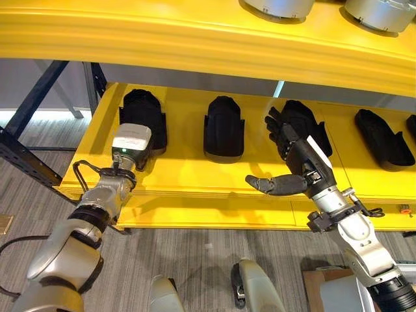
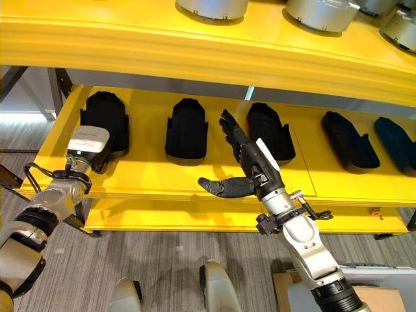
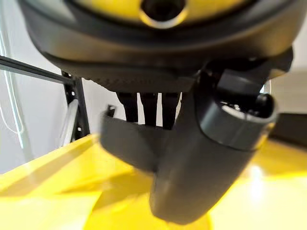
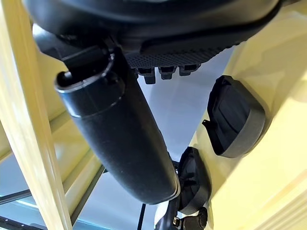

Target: Move parts from the plastic box to the shelf.

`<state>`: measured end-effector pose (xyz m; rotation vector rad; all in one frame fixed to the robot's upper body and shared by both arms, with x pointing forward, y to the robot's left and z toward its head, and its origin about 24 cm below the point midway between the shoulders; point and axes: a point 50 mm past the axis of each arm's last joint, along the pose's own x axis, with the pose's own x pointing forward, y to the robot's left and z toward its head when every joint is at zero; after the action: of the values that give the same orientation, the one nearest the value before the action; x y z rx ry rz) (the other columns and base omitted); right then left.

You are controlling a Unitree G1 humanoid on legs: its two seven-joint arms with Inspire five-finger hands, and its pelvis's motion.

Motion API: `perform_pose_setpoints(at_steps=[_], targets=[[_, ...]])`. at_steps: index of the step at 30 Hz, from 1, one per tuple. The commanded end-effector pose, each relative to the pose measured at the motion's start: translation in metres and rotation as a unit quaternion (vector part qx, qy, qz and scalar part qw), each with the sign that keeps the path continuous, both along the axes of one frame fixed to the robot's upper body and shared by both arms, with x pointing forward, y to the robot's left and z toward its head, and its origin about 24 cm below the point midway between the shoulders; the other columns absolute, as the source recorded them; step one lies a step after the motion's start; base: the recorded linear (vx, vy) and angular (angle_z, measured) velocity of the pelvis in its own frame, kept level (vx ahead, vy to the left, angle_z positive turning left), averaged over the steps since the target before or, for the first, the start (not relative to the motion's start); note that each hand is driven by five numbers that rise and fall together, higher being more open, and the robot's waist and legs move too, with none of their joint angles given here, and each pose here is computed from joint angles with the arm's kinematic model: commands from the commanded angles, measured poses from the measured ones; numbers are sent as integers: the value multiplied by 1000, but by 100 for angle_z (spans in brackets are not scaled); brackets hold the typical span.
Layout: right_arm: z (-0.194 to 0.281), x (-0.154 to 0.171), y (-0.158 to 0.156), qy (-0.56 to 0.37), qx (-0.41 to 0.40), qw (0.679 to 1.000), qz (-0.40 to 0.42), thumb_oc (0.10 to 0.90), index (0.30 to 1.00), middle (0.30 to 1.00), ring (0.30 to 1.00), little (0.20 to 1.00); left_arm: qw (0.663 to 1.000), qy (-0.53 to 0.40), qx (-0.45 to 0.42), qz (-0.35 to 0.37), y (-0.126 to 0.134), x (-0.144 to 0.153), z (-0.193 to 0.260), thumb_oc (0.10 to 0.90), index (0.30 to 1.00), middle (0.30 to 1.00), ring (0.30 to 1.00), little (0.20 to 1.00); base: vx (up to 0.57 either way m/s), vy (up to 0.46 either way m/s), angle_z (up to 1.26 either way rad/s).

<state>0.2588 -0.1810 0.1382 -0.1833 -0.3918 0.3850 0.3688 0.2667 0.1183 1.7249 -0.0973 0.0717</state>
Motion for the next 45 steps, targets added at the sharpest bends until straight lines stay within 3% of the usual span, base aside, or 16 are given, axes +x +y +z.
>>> perform_pose_setpoints(at_steps=[1, 23, 45], targets=[[49, -2, -12, -125, 55, 991, -5, 900, 1000, 1000, 1000, 1000, 999, -28, 24, -27, 2, 2, 29, 900, 1000, 1000, 1000, 1000, 0, 0, 0], [43, -6, -19, -118, 57, 991, -22, 900, 1000, 1000, 1000, 1000, 997, 4, 74, 24, 44, -14, 36, 900, 1000, 1000, 1000, 1000, 0, 0, 0], [38, -11, -27, -108, 55, 992, -40, 900, 1000, 1000, 1000, 1000, 991, -49, 122, 31, 58, -22, 82, 900, 1000, 1000, 1000, 1000, 0, 0, 0]])
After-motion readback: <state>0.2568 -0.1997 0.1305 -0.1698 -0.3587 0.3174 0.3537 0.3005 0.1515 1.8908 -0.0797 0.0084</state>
